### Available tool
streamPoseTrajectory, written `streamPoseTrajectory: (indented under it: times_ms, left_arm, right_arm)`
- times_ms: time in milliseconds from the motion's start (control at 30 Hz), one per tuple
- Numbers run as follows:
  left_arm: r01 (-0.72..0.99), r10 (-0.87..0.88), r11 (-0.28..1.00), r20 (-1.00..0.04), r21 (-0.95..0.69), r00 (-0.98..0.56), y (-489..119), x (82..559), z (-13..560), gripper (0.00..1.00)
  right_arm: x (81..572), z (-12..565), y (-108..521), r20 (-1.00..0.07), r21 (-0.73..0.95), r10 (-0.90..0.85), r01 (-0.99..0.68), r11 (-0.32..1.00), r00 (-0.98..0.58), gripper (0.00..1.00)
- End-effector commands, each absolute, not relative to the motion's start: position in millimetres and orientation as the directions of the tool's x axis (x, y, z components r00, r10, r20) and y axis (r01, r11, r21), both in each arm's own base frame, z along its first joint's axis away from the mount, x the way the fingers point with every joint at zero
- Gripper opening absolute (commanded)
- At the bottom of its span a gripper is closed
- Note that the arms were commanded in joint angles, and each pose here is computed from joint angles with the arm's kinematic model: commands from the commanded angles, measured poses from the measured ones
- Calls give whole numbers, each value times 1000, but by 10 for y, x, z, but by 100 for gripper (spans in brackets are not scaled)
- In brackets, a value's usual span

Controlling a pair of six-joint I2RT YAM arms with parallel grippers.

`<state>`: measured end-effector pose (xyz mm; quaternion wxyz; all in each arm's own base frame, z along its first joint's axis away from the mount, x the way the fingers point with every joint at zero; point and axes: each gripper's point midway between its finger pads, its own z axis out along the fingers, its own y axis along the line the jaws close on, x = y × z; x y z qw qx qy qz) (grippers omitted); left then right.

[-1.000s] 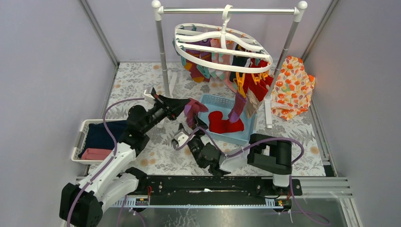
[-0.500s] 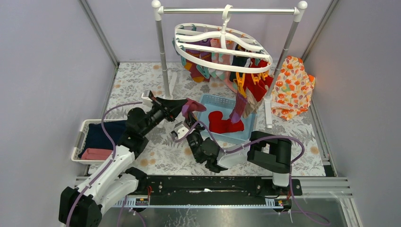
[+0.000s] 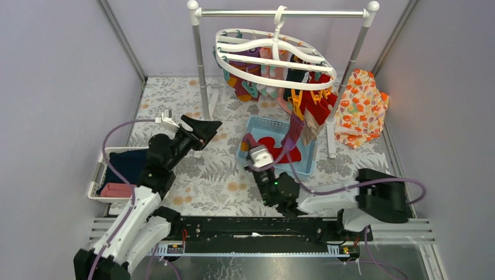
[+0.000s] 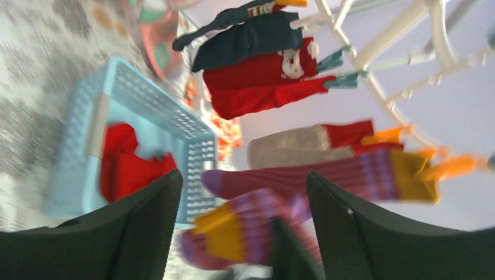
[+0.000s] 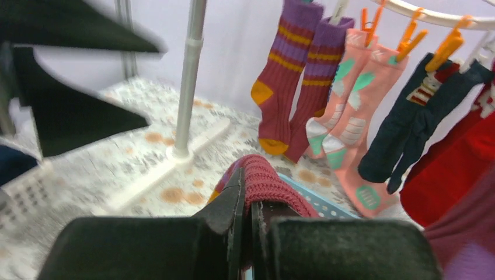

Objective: Clip the socks to the hanger
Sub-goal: Pick up the sock from the bin.

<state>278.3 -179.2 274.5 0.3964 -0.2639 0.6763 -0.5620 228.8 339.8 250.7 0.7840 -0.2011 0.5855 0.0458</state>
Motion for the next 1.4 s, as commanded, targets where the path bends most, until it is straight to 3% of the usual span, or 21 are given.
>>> streamPoseTrajectory:
  times_ms: [0,67,233,367,567,633,700,767,867,1067,1233,1367]
  left_arm:
    - [452,-578,584,-737,-674,-351,-1622,2528,2873,85]
    - [624,-502,564,-825,-540,-260,-1698,2278,2919,88]
    - [819,-540,465,-841,-336,-38,-1746,1919,2992,91]
    - [839,-564,495,-818,-225,112,-1683,1886,3072,84]
    - [821,-556,557,-790,-123,259,-1675,1919,2985,84]
    - [848,-579,503,-793,-164,191,-1809,1939,2930,84]
    - [892,-599,363,-801,-269,2,-2048,1954,2912,84]
    - [892,-616,194,-759,-408,-214,-2231,1939,2963,83]
    - [845,-642,41,-663,-533,-387,-2298,1892,3020,83]
    - [711,-582,-14,-572,-703,-577,-2482,2039,2866,84]
    - [683,-523,-44,-566,-729,-637,-2653,2009,2790,82]
    - [662,-486,-57,-558,-747,-672,-2754,1987,2718,75]
  right_arm:
    - [2178,2969,3174,-957,157,234,-371,915,172,0]
    - [2145,3046,3118,-941,243,313,-384,891,129,0]
    - [2078,3215,3057,-871,445,491,-394,804,18,0]
    - [2018,3224,3092,-818,554,568,-383,739,-87,0]
    - [1969,3228,2859,-719,687,677,-313,656,-159,0]
    - [1960,3259,2789,-706,700,690,-307,645,-160,0]
    - [1965,3258,2755,-721,685,676,-303,663,-151,0]
    - [1969,3218,2743,-737,669,660,-301,680,-147,0]
    - [1967,3157,2733,-748,657,647,-301,691,-147,0]
    - [1962,3141,2775,-762,640,631,-320,699,-145,0]
    - [1971,3131,2819,-762,639,632,-322,698,-143,0]
    - [1971,3120,2866,-762,639,631,-330,695,-146,0]
